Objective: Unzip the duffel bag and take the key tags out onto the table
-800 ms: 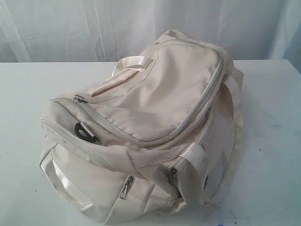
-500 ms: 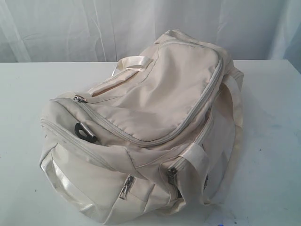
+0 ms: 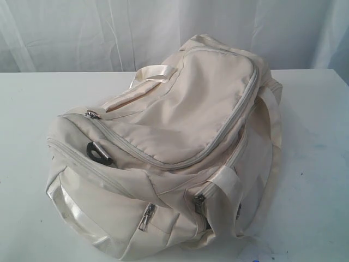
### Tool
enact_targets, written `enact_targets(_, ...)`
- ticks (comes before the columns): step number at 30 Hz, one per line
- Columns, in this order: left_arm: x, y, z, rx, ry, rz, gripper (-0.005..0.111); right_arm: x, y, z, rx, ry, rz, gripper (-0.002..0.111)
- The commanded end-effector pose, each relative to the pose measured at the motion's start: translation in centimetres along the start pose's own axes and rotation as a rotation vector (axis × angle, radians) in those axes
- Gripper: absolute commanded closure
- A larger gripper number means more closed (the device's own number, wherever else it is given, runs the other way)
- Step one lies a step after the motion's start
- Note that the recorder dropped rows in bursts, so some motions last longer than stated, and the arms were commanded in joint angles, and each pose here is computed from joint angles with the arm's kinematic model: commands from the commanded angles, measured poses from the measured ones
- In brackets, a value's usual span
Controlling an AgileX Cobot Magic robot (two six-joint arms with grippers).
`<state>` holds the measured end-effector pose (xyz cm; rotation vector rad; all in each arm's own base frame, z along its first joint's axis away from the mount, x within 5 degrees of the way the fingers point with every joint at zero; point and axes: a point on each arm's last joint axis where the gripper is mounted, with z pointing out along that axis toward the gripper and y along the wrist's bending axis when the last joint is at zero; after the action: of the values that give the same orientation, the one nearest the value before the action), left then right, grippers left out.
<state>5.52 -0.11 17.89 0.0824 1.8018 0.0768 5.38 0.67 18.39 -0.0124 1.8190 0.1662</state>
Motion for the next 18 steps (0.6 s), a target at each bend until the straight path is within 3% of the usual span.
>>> enact_targets(1, -1.2, 0.3, -0.1, -0.04, -0.149, -0.005, 0.107, -0.1, 0.0, 0.0, -0.003, -0.019, -0.001, 0.108)
enact_targets(4, -3.0, 0.8, -0.6, -0.097, -0.355, -0.005, 0.107, -0.1, 0.0, 0.0, -0.003, -0.019, -0.001, 0.108)
enact_targets(10, -4.9, 1.4, -1.6, -0.145, -0.598, -0.06, 0.107, -0.1, 0.0, 0.0, -0.003, -0.019, -0.001, 0.108)
enact_targets(15, -6.5, 1.9, -3.2, -0.098, -0.863, -0.316, 0.107, -0.1, 0.0, 0.0, -0.003, -0.019, -0.001, 0.108)
enact_targets(18, -7.7, 2.3, -3.8, -0.065, -0.888, -0.45, 0.107, -0.2, 0.0, 0.0, -0.004, -0.03, -0.001, 0.108)
